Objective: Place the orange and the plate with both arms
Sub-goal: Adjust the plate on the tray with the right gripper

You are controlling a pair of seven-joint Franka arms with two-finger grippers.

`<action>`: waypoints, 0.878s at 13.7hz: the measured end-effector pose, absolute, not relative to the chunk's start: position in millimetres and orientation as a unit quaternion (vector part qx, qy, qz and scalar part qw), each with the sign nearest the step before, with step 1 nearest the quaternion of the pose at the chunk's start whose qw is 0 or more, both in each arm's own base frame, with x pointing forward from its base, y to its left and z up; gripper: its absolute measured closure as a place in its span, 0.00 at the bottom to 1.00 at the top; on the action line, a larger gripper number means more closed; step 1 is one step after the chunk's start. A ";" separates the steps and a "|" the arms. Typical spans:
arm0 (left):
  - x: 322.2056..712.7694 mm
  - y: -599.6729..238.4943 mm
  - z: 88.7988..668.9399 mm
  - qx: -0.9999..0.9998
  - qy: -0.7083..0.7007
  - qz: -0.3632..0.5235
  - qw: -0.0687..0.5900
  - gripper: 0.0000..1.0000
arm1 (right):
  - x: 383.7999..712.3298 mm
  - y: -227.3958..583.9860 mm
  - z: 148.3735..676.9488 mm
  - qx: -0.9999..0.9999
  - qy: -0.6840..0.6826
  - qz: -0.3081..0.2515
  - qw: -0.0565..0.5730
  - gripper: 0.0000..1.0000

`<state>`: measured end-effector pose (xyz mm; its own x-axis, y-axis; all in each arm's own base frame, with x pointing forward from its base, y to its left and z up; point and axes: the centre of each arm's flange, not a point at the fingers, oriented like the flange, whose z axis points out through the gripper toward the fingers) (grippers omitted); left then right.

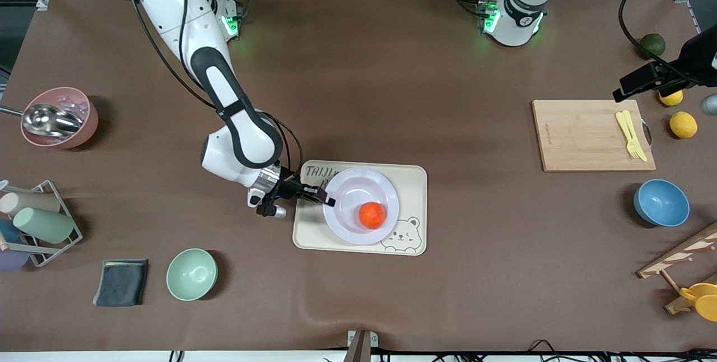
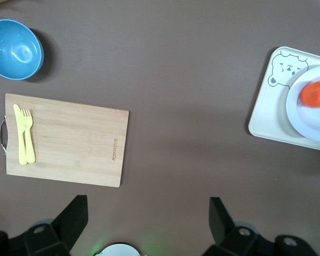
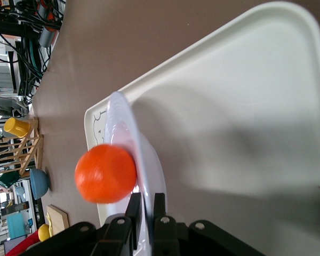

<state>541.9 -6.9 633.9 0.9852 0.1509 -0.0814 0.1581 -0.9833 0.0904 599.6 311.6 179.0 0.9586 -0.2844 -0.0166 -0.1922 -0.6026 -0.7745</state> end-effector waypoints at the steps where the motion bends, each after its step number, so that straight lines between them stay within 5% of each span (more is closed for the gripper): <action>1: 541.9 -6.9 633.6 0.995 0.078 -0.037 0.048 0.00 | 599.7 311.2 178.4 -0.894 0.134 -0.055 0.424 0.84; 4: 542.0 -7.2 633.4 0.995 0.077 -0.038 0.048 0.00 | 602.5 306.6 177.8 -0.902 0.119 -0.061 0.410 0.74; 10: 542.3 -8.7 632.3 0.995 0.076 -0.039 0.048 0.00 | 615.7 283.2 179.2 -0.917 0.087 -0.072 0.382 0.07; 12: 542.3 -8.7 632.3 0.995 0.076 -0.038 0.048 0.00 | 617.9 276.8 178.4 -0.920 0.081 -0.073 0.375 0.00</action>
<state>542.3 -8.7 632.3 0.9855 0.1477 -0.0837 0.1551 -0.9838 0.0900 617.9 276.8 178.4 0.9763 -0.2032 0.0740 -0.0935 -0.7051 -0.7029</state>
